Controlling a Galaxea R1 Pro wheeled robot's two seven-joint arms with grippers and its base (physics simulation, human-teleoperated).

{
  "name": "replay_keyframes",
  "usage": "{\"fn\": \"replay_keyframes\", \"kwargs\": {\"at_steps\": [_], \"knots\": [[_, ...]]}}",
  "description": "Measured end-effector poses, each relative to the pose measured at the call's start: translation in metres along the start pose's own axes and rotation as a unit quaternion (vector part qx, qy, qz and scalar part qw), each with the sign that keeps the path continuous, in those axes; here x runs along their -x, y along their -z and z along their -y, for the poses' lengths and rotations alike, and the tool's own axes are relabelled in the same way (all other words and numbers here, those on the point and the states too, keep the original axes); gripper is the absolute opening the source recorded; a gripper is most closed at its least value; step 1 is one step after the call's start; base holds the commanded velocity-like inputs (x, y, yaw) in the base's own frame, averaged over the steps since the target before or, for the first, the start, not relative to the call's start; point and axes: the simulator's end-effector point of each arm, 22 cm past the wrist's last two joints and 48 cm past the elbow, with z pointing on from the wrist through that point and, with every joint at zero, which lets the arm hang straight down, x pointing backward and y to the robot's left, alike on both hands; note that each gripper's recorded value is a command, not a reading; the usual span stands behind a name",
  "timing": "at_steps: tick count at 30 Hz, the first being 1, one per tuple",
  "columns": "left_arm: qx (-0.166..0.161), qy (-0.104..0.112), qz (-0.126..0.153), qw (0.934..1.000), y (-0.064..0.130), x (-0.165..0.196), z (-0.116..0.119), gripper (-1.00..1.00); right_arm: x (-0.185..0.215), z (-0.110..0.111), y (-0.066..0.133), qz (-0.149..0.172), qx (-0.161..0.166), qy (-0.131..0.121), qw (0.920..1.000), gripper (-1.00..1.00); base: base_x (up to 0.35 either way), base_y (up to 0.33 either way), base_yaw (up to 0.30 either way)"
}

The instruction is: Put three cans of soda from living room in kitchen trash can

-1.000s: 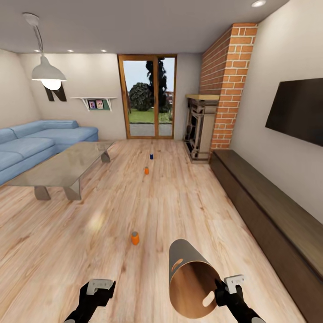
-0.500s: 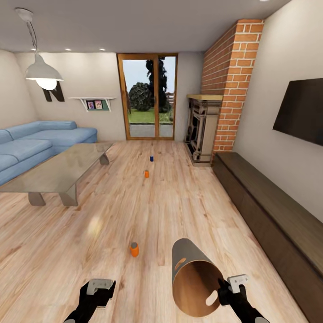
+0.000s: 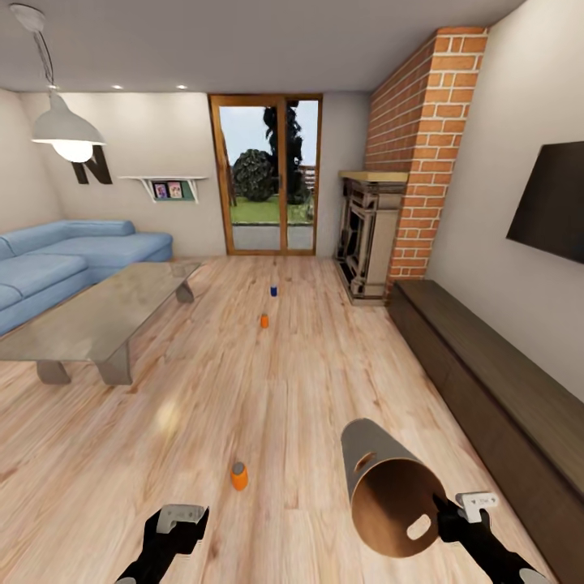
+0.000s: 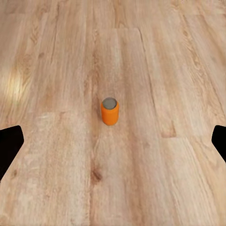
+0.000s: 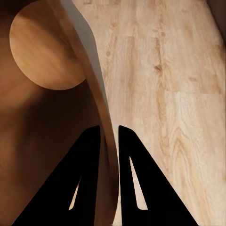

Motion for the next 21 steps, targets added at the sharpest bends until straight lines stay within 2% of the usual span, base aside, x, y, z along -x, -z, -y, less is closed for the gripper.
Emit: {"fn": "replay_keyframes", "kwargs": {"at_steps": [16,18,20,21], "knots": [[-0.003,-0.001,-0.009,1.0,0.0,-0.004,0.003,1.0,-0.003,-0.004,0.0,-0.003,0.006,-0.001,1.0,-1.0,0.324,0.0,0.0],[-0.003,0.001,-0.016,0.9999,-0.001,-0.006,0.004,1.0,-0.003,-0.004,0.0,-0.003,0.006,-0.001,1.0,-1.0,0.324,0.0,0.0],[-0.004,0.007,-0.043,0.999,-0.007,-0.003,0.005,1.0,-0.003,-0.004,0.0,-0.003,0.006,-0.002,1.0,-1.0,0.324,0.0,0.0],[-0.004,0.008,-0.049,0.9988,-0.011,0.003,0.005,1.0,-0.003,-0.004,0.0,-0.003,0.006,-0.001,1.0,-1.0,0.324,0.0,0.0]]}}
